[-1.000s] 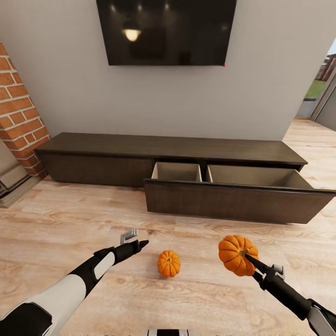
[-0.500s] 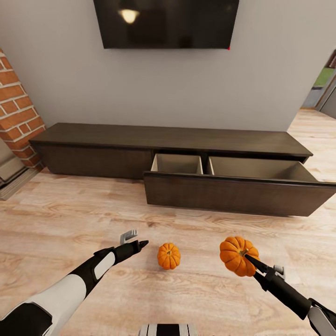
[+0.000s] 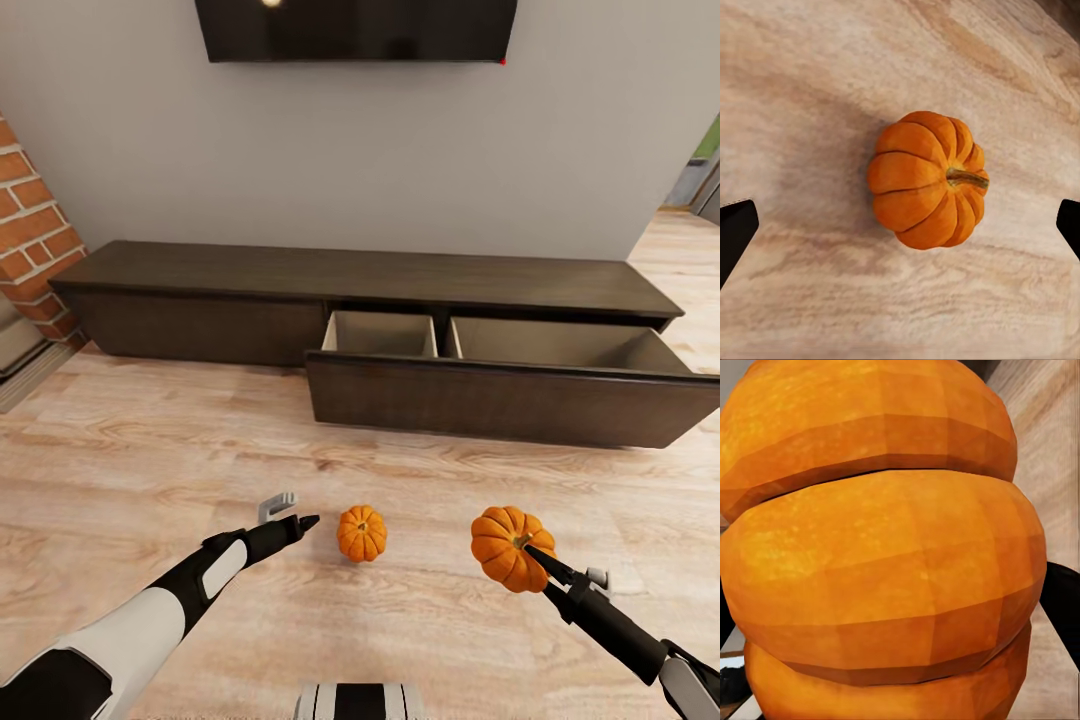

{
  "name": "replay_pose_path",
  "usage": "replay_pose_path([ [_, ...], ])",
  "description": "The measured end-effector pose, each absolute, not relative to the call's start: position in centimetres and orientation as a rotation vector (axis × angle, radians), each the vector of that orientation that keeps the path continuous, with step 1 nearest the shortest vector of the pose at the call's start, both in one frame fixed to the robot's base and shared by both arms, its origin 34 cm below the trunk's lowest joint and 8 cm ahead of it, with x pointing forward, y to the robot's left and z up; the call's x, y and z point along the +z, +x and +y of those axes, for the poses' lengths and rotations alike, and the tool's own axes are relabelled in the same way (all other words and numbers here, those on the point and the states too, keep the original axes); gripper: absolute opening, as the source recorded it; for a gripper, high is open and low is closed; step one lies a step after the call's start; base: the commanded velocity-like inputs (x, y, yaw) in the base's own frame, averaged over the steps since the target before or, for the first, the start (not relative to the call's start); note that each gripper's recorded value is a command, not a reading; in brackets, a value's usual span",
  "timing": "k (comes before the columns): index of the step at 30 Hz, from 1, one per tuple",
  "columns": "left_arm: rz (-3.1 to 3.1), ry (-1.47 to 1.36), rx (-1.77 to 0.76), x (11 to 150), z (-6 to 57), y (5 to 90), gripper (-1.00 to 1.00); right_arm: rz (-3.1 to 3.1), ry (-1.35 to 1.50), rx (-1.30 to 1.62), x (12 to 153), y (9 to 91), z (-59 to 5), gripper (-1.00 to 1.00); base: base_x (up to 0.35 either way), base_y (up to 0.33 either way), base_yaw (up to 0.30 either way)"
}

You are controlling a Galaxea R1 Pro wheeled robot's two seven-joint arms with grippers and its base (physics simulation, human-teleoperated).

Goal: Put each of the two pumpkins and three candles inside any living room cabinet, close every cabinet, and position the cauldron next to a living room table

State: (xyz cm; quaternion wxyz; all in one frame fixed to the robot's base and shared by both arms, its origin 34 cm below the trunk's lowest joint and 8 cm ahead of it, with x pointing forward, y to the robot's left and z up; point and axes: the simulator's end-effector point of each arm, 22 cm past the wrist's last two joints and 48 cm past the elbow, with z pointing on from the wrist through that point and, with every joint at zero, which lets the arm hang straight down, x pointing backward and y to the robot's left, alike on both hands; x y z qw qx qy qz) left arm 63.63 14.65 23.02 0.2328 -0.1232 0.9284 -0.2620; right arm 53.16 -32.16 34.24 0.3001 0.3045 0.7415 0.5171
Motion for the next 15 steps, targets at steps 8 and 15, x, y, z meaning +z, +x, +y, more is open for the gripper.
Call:
replay_pose_path([
  [8, 2.577, -0.348, -0.725, 21.4, 14.4, 62.8, 1.00, 1.970, 0.845, 1.353, 33.1, 52.9, -32.9, -1.00, 0.000, 0.000, -0.146],
  [15, 2.595, -0.356, -0.729, 20.2, 14.3, 62.3, 1.00, 1.984, 0.865, 1.347, 32.0, 52.6, -33.0, -1.00, 0.000, 0.000, -0.177],
])
